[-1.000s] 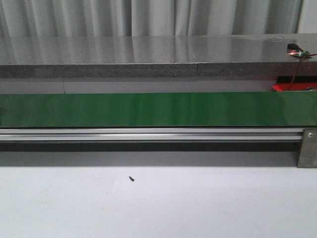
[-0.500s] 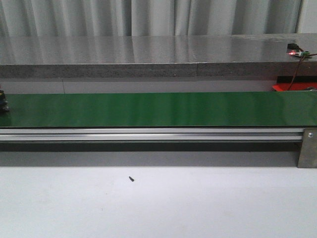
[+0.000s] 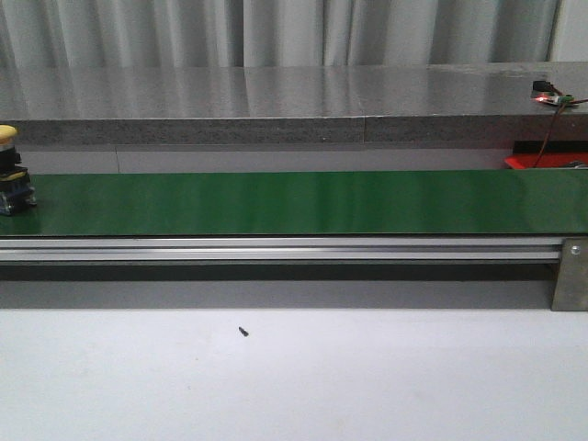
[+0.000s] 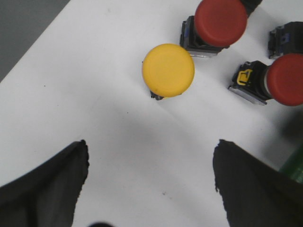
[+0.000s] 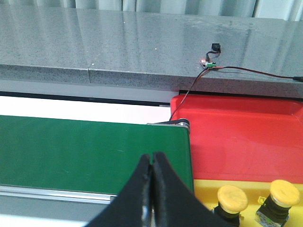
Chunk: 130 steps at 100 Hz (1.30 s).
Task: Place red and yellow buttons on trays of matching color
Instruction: 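Grasp another yellow button from the cluster with the left gripper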
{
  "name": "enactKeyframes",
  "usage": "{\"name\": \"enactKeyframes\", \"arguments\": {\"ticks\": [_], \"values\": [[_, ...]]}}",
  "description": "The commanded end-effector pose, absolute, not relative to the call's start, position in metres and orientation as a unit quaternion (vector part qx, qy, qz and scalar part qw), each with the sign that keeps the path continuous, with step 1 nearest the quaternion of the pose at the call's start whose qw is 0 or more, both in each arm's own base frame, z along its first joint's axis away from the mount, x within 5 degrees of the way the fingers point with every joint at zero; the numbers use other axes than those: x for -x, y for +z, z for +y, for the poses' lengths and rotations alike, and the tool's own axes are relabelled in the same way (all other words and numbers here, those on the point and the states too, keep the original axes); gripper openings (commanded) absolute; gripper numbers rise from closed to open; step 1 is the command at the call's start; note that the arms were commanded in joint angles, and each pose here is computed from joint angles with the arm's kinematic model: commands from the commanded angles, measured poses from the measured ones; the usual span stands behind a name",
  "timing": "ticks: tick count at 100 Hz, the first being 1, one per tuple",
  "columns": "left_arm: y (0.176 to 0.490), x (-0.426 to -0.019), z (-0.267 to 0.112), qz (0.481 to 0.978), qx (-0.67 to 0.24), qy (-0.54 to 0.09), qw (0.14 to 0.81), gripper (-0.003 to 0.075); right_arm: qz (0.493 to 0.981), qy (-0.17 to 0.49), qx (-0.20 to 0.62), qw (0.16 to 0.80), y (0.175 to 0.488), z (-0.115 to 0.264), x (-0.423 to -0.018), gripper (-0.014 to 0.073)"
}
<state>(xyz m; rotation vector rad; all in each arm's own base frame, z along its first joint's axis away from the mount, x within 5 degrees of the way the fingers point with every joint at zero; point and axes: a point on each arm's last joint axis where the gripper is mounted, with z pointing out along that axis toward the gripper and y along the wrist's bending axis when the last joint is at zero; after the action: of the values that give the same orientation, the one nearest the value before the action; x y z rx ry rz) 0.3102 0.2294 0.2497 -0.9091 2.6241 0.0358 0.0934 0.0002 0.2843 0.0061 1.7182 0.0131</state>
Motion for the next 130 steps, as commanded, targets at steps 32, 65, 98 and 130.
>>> {"name": "enactKeyframes", "arguments": {"ticks": [32, 65, 98, 130], "values": [[0.249, -0.333, 0.241, 0.901, 0.341, 0.008, 0.270, 0.0535, 0.729, -0.005, -0.011, 0.684, 0.298, -0.002, -0.094, -0.0068], [0.226, -0.348, 0.246, 0.891, 0.352, 0.003, 0.288, 0.0535, 0.729, -0.005, -0.011, 0.684, 0.298, -0.002, -0.094, -0.0068], [0.212, -0.354, 0.251, 0.888, 0.356, 0.007, 0.292, 0.0415, 0.729, -0.005, -0.011, 0.684, 0.298, -0.002, -0.094, -0.0068], [0.212, -0.354, 0.251, 0.887, 0.356, 0.008, 0.294, 0.0119, 0.729, -0.005, -0.011, 0.684, 0.298, -0.002, -0.094, -0.0068]]}}
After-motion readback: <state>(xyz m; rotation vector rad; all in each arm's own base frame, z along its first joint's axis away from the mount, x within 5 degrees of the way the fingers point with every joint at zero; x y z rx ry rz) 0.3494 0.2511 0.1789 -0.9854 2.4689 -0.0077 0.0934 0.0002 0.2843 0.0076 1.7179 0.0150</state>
